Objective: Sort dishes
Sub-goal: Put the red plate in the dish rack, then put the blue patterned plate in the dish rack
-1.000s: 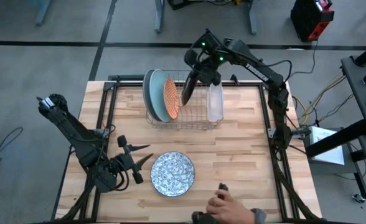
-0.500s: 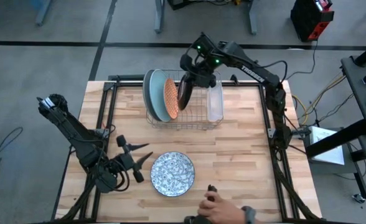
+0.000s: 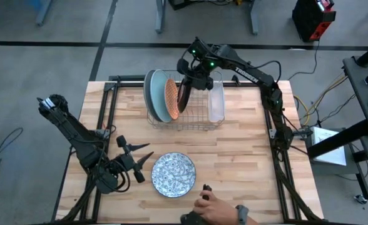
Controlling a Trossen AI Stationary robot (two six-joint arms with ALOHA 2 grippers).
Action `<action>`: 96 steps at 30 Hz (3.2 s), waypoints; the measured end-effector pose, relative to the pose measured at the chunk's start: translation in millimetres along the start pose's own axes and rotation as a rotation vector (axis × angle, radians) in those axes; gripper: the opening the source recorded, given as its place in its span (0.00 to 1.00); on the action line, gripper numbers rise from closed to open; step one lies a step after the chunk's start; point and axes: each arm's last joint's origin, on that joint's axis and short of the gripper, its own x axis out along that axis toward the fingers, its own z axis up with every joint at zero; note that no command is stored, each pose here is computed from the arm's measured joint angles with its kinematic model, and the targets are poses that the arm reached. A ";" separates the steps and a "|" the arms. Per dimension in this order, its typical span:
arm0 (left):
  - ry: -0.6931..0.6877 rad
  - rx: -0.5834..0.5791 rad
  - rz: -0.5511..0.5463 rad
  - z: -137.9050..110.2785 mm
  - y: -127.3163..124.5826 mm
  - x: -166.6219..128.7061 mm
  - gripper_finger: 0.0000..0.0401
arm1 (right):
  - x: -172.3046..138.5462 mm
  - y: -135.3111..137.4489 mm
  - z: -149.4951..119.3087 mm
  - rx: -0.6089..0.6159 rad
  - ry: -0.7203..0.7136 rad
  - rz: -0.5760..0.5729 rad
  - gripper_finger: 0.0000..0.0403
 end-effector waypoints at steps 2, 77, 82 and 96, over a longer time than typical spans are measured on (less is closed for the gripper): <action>0.000 0.001 0.000 -0.1 0.0 0.0 0.38 | 5.0 0.9 -1.8 0.003 -0.004 0.007 0.02; 0.003 -0.007 -0.003 -1.8 -0.2 0.1 0.38 | 45.2 6.4 -42.8 0.193 0.131 -0.029 0.39; 0.003 -0.006 -0.003 -1.8 -0.2 0.1 0.38 | 30.6 9.3 -54.0 0.225 0.249 -0.025 0.40; 0.077 -0.021 -0.241 -6.9 -6.2 0.5 0.38 | -107.0 -1.2 23.7 1.537 0.464 -0.472 0.25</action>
